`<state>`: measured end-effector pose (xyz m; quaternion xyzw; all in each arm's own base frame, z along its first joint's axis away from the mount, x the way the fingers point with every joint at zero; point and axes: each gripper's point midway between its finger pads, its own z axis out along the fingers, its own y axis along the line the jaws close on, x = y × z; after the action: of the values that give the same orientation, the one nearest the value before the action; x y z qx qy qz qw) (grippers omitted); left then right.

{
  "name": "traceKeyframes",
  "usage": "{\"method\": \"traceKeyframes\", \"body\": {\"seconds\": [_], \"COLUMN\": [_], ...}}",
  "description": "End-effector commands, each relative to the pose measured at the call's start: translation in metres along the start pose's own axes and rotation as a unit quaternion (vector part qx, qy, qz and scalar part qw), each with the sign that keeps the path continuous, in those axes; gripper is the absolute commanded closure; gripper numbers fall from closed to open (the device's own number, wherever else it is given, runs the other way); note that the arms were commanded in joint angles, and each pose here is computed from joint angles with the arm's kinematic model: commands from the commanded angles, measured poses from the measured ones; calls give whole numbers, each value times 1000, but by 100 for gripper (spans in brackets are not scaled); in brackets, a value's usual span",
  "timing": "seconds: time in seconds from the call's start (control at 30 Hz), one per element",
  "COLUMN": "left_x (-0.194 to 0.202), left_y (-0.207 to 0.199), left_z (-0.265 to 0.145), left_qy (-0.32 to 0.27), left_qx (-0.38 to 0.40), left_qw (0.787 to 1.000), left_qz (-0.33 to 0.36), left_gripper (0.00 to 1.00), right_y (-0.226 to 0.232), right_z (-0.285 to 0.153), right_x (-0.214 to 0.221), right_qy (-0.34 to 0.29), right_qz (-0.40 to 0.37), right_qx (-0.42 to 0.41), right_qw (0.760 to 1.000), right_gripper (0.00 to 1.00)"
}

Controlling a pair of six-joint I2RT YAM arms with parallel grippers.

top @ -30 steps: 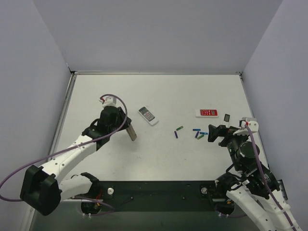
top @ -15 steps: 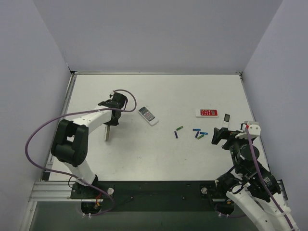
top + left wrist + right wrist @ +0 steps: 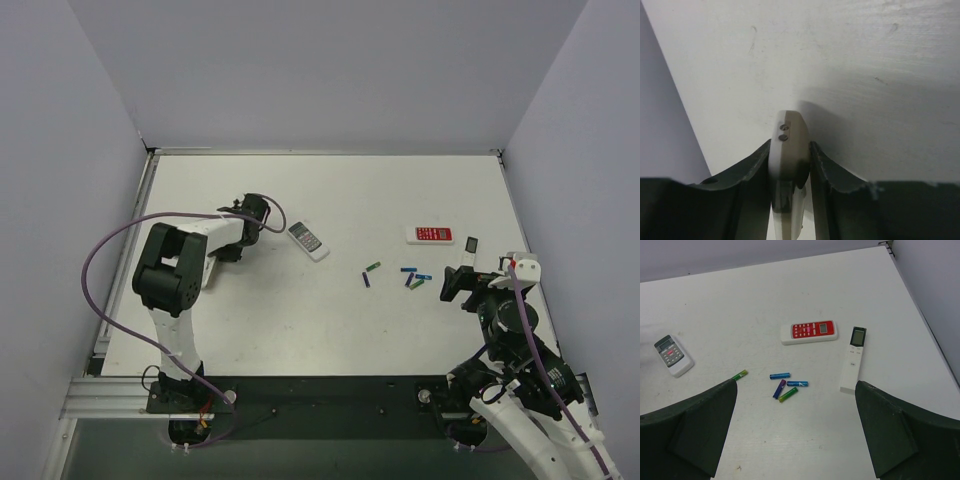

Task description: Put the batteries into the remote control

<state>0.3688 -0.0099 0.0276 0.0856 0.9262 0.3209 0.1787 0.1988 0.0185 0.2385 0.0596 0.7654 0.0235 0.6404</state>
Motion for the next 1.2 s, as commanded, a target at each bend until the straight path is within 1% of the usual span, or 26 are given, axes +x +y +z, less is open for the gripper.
{"method": "traceKeyframes", "body": {"seconds": [0.0, 0.07, 0.1, 0.17, 0.2, 0.27, 0.33, 0.47, 0.5, 0.57, 0.6, 0.67, 0.7, 0.77, 0.8, 0.83, 0.87, 0.9, 0.93, 0.97, 1.03, 1.07, 1.13, 1.17], "left_x": [-9, -8, -8, -5, -7, -9, -11, -19, -24, -26, -33, -41, -40, -49, -43, -48, -46, -36, -34, -29, -16, -8, 7, 17], "left_y": [-16, -23, -26, -35, -36, -42, -44, -43, -36, -37, -25, -21, -7, 4, 10, 28, 46, 47, 61, 80, 92, 112, 129, 143], "left_z": [-1, -5, -7, -13, -17, -26, -36, -59, -69, -78, -88, -102, -109, -126, -140, -143, -162, -163, -167, -188, -199, -218, -225, -240], "left_qy": [-20, -20, -21, -19, -23, -27, -33, -56, -70, -79, -97, -121, -137, -171, -191, -212, -246, -249, -266, -306, -334, -374, -401, -430], "left_qx": [30, 41, 47, 66, 73, 94, 121, 167, 179, 214, 225, 264, 272, 310, 333, 337, 346, 359, 355, 353, 341, 327, 298, 287], "left_qw": [999, 998, 998, 997, 996, 994, 990, 978, 972, 960, 951, 931, 920, 891, 874, 855, 833, 822, 807, 788, 776, 756, 744, 726], "left_qz": [-37, -34, -36, -37, -42, -52, -67, -113, -132, -161, -187, -220, -245, -283, -297, -333, -355, -365, -389, -401, -412, -426, -444, -453], "left_gripper": [53, 48, 42, 37, 32, 27, 23, 18, 17, 16, 16, 15, 15, 14, 14, 14, 13, 13, 13, 13, 12, 12, 12, 12], "right_y": [-4, -4, -5, -6, -6, -8, -11, -18, -19, -23, -25, -29, -31, -36, -40, -42, -45, -47, -50, -52, -56, -58, -60, -63], "right_z": [2, 2, 1, 1, 0, -1, -4, -8, -10, -11, -12, -14, -15, -17, -18, -19, -21, -22, -22, -24, -25, -27, -29, -31], "right_x": [-4, -3, -4, -4, -6, -7, -9, -13, -14, -15, -16, -17, -19, -20, -21, -23, -23, -24, -24, -25, -24, -25, -25, -25], "right_qy": [-5, -2, -4, -5, -8, -9, -11, -18, -20, -22, -24, -25, -27, -27, -31, -33, -34, -36, -38, -41, -45, -51, -57, -62], "right_qz": [-3, -5, -5, -5, -2, -4, -6, -9, -10, -16, -15, -22, -22, -29, -28, -27, -27, -25, -23, -18, -11, -5, 4, 11], "right_qx": [15, 15, 16, 19, 19, 21, 26, 35, 37, 45, 47, 55, 59, 69, 80, 84, 90, 97, 102, 107, 119, 119, 124, 128], "right_qw": [1000, 1000, 1000, 1000, 1000, 1000, 1000, 999, 999, 999, 999, 998, 998, 997, 996, 996, 995, 994, 994, 993, 992, 992, 991, 990], "right_gripper": [2, 2, 2, 2, 2, 2, 2, 1, 1, 1, 1, 1, 1, 1, 1, 1, 1, 1, 1, 1, 0, 0, 0, 0]}}
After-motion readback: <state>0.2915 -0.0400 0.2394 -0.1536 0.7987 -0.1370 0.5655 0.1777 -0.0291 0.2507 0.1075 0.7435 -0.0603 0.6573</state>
